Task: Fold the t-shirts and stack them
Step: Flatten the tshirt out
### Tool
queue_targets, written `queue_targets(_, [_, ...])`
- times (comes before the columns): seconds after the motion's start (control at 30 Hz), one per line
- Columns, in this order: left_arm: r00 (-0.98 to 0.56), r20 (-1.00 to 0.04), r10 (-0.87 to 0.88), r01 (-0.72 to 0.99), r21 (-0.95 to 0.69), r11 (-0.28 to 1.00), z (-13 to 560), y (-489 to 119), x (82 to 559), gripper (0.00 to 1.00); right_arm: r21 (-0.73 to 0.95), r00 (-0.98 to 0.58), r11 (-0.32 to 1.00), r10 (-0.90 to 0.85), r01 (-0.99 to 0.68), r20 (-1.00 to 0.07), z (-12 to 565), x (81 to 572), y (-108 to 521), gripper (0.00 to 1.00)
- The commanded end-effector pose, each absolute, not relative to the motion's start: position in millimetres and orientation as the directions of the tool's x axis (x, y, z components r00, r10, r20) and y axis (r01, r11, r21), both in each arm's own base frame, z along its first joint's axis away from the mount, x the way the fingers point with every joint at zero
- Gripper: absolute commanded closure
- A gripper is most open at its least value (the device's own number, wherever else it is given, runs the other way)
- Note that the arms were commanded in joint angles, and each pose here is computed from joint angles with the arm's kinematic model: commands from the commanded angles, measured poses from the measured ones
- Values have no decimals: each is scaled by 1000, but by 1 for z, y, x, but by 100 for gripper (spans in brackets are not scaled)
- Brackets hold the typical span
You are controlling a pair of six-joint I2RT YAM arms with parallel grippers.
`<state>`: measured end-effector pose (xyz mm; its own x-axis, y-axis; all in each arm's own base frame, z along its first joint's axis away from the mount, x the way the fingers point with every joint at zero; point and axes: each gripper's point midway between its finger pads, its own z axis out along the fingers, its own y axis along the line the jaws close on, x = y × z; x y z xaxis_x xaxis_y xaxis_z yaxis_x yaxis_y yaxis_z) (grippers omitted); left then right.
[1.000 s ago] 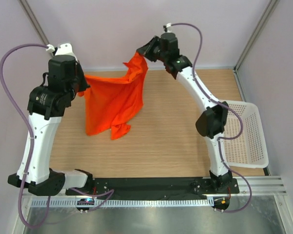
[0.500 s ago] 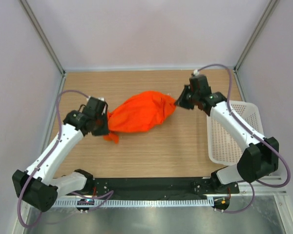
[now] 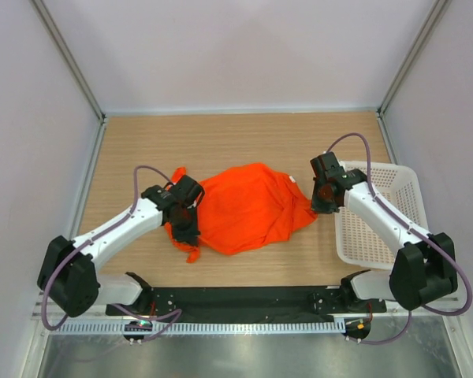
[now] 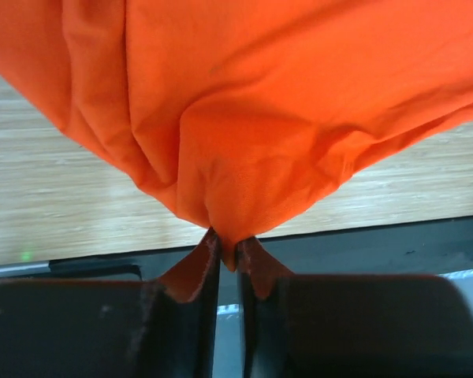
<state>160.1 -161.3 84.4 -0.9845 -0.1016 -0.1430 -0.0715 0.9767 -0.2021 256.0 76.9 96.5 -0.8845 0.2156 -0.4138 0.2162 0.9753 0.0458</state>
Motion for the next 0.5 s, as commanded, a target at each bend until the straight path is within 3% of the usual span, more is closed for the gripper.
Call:
queue_targets(0.0, [-983,-160,-90,-44,-268,963,94,-187,179,84,-39,-877,974,184,224,-444,103,254,56,99])
queue_targets(0.03, [-983,-163,-85,-39,-269,962,97,-190,183,78,-48,-878,973,180,224,-444,102,254,54,96])
queue_targets(0.07, [-981,-174,-89,-42,-253,967,98,-189,186,63,-47,-874,974,176,221,-452,105,256,55,93])
queue_targets(0.17, [-965,-222,-139,-87,-228,970,115,-183,187,37,-49,-870,979,154,200,-469,115,263,55,75])
queue_targets(0.23, [-938,-288,-194,-126,-239,963,134,-170,183,33,-54,-871,982,133,179,-473,121,265,56,66])
queue_targets(0.33, [-891,-312,-329,-237,-298,925,143,-153,166,45,-24,-853,986,130,165,-505,136,274,61,64])
queue_targets(0.37, [-893,-285,-348,-268,-285,920,127,-146,155,59,-3,-848,988,130,153,-514,142,276,65,64])
queue_targets(0.47, [-873,-215,-437,-352,-341,871,114,-147,138,78,43,-838,991,130,126,-530,151,276,73,64])
